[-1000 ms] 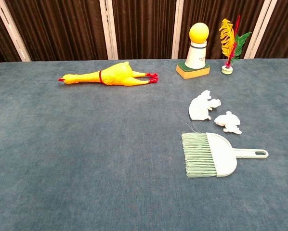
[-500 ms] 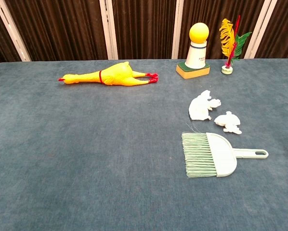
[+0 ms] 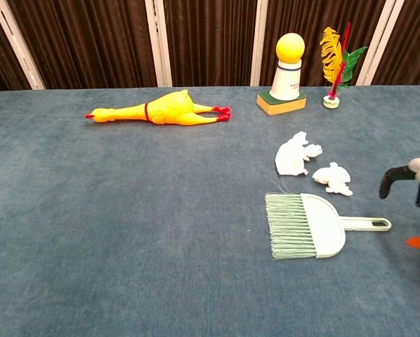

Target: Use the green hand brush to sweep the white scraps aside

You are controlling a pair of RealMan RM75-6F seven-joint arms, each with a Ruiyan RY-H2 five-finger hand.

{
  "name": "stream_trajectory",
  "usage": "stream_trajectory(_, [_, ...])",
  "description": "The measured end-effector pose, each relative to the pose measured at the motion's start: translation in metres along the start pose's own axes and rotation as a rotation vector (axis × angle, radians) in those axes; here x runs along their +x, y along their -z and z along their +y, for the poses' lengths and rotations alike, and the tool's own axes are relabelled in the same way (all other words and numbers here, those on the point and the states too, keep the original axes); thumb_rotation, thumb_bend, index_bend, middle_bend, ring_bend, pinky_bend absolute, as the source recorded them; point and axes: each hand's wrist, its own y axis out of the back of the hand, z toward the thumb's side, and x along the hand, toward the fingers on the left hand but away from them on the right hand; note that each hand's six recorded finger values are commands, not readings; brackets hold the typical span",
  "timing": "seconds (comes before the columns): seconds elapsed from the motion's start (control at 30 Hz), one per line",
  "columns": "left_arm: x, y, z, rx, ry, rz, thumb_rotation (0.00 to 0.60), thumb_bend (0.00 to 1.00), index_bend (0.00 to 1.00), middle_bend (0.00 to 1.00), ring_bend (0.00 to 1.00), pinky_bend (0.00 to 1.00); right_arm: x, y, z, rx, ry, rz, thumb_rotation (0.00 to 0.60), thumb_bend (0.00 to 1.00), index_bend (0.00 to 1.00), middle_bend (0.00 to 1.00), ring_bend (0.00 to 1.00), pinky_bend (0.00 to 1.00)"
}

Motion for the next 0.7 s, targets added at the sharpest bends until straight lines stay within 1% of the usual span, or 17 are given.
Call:
stream_trajectory(0.13, [0.0, -0.001, 0.001, -0.002, 0.001, -0.007, 0.6, 0.0, 0.0, 0.0, 0.0, 0.02, -0.011, -0.009, -0.008, 0.006, -0.007, -0.004, 0.6, 0.25, 0.41, 0.99, 0.98, 0.8])
stream_trajectory(0.3, [-0.001, -0.001, 0.001, -0.003, 0.001, -0.01, 0.6, 0.0, 0.0, 0.0, 0.0, 0.02, -0.022, -0.017, -0.012, 0.009, -0.008, -0.013, 0.6, 0.29, 0.43, 0.99, 0.98, 0.8])
stream_trajectory(0.5, [-0.001, -0.001, 0.0, -0.005, 0.003, -0.011, 0.6, 0.0, 0.0, 0.0, 0.0, 0.02, -0.027, -0.016, -0.017, 0.01, -0.015, -0.033, 0.6, 0.32, 0.5, 0.99, 0.98, 0.8])
stream_trajectory(0.7, [-0.001, -0.001, 0.0, -0.006, 0.005, -0.01, 0.6, 0.0, 0.0, 0.0, 0.0, 0.02, -0.028, -0.014, -0.022, 0.007, -0.023, -0.045, 0.6, 0.33, 0.51, 0.99, 0.98, 0.8])
